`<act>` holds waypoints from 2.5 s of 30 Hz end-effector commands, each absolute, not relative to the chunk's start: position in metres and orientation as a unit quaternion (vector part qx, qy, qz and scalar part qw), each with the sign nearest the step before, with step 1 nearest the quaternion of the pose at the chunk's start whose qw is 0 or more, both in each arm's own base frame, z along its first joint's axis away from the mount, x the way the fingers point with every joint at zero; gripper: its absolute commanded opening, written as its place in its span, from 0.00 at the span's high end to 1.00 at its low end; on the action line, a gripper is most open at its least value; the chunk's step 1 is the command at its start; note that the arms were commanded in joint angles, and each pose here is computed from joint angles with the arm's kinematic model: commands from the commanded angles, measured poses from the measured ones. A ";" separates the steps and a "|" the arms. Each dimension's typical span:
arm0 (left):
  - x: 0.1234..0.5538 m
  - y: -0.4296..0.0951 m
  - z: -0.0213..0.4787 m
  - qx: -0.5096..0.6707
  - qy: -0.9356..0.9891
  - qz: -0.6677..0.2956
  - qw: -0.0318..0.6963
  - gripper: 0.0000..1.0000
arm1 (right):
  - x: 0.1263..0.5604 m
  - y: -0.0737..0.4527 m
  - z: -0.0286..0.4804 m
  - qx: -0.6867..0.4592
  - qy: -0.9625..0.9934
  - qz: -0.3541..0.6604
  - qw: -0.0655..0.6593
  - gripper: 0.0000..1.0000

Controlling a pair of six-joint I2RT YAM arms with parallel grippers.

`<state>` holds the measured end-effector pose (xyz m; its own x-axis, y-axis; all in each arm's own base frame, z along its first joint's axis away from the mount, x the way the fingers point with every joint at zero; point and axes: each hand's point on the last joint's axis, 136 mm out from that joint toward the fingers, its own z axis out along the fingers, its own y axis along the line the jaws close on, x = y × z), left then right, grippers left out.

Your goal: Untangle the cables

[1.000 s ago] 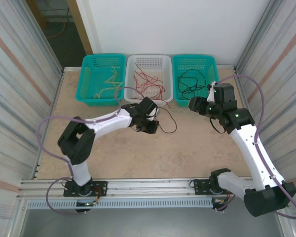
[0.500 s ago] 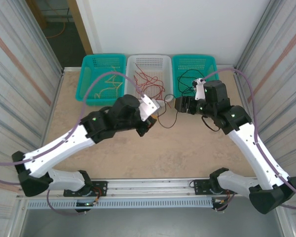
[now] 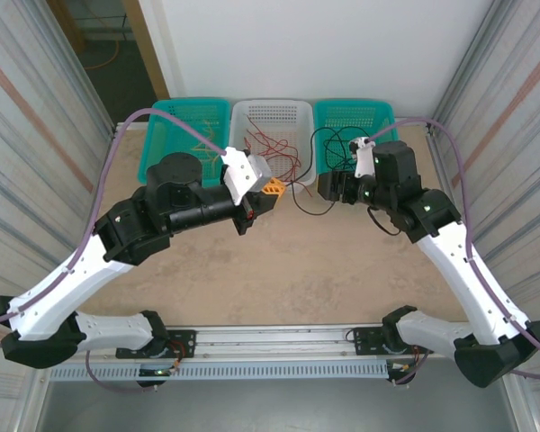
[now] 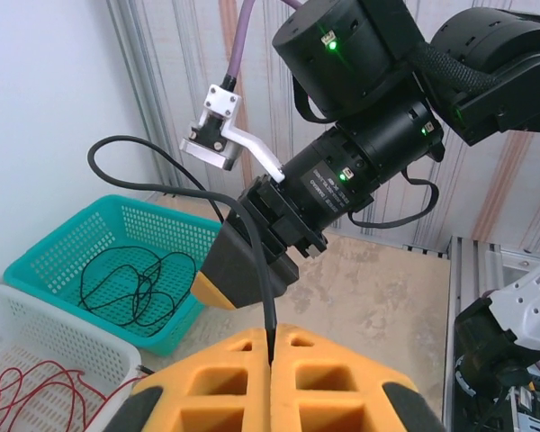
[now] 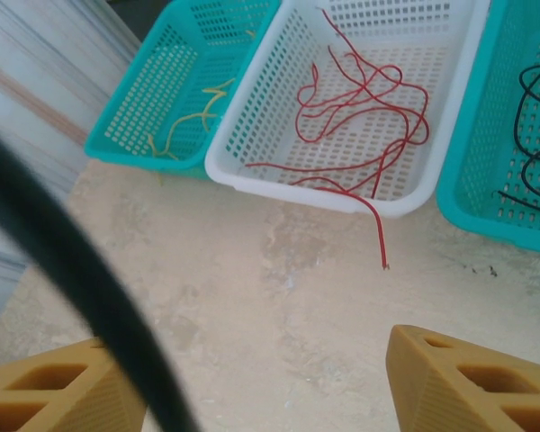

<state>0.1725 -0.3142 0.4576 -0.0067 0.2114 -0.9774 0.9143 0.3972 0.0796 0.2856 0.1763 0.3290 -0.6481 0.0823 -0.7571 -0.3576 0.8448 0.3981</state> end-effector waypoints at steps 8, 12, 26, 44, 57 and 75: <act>0.163 -0.299 0.486 0.431 0.601 -0.336 0.583 1.00 | 0.279 0.177 0.368 -0.094 0.835 0.288 0.459 0.78; 0.165 -0.295 0.487 0.425 0.601 -0.330 0.591 1.00 | 0.275 0.178 0.376 -0.097 0.826 0.299 0.468 0.95; 0.260 -0.251 0.404 0.275 0.734 -0.215 0.582 0.99 | 0.267 0.184 0.417 -0.096 0.802 0.343 0.480 1.00; 0.304 -0.226 0.256 0.135 0.875 -0.213 0.413 0.26 | 0.386 0.102 0.460 0.038 0.825 0.219 0.519 1.00; 0.293 -0.196 0.278 0.109 0.858 -0.223 0.450 0.32 | 0.504 0.040 0.351 0.155 0.876 0.193 0.414 0.69; 0.306 -0.070 0.296 -0.067 0.803 0.015 0.592 0.01 | 0.421 0.017 0.333 0.156 0.851 0.139 0.482 0.26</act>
